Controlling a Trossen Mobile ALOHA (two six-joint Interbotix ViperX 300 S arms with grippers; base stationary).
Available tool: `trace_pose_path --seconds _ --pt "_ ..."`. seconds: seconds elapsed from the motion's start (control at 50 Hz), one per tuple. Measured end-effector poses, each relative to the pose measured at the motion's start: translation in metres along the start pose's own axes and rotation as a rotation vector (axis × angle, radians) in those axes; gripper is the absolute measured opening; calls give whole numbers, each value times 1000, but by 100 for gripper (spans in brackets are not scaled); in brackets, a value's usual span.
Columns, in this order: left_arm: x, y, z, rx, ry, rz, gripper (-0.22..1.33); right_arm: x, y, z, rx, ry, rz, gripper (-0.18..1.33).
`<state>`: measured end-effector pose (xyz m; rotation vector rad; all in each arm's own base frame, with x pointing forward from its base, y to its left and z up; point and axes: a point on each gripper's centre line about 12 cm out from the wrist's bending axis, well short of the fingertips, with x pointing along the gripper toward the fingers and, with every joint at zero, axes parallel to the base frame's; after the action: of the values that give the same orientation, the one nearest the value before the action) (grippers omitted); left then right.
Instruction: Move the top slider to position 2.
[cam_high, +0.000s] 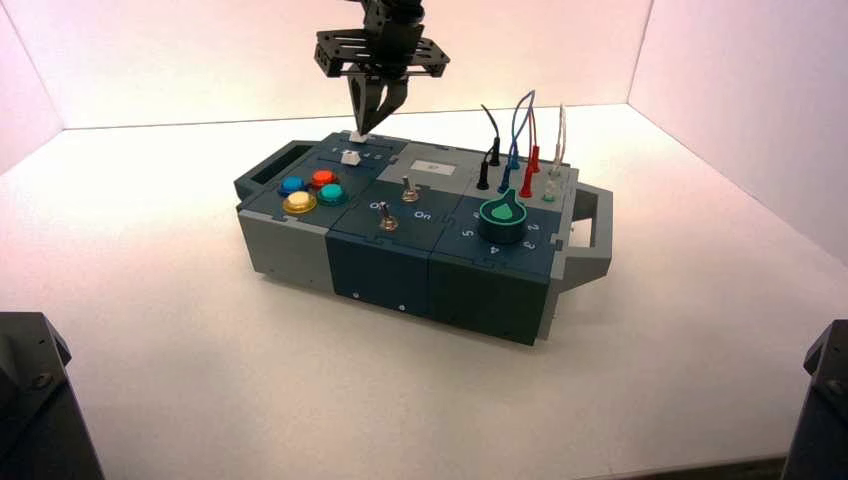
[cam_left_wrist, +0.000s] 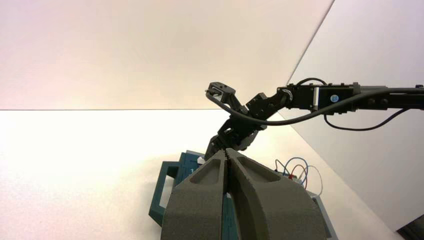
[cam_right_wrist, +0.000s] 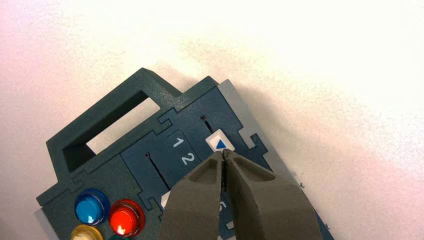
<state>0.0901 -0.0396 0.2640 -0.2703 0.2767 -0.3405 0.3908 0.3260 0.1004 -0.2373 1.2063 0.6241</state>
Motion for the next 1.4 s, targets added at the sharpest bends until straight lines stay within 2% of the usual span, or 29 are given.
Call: trace_pose_path --seconds 1.4 --pt "0 0 0 0 0 1 -16 1 0 0 0 9 1 -14"
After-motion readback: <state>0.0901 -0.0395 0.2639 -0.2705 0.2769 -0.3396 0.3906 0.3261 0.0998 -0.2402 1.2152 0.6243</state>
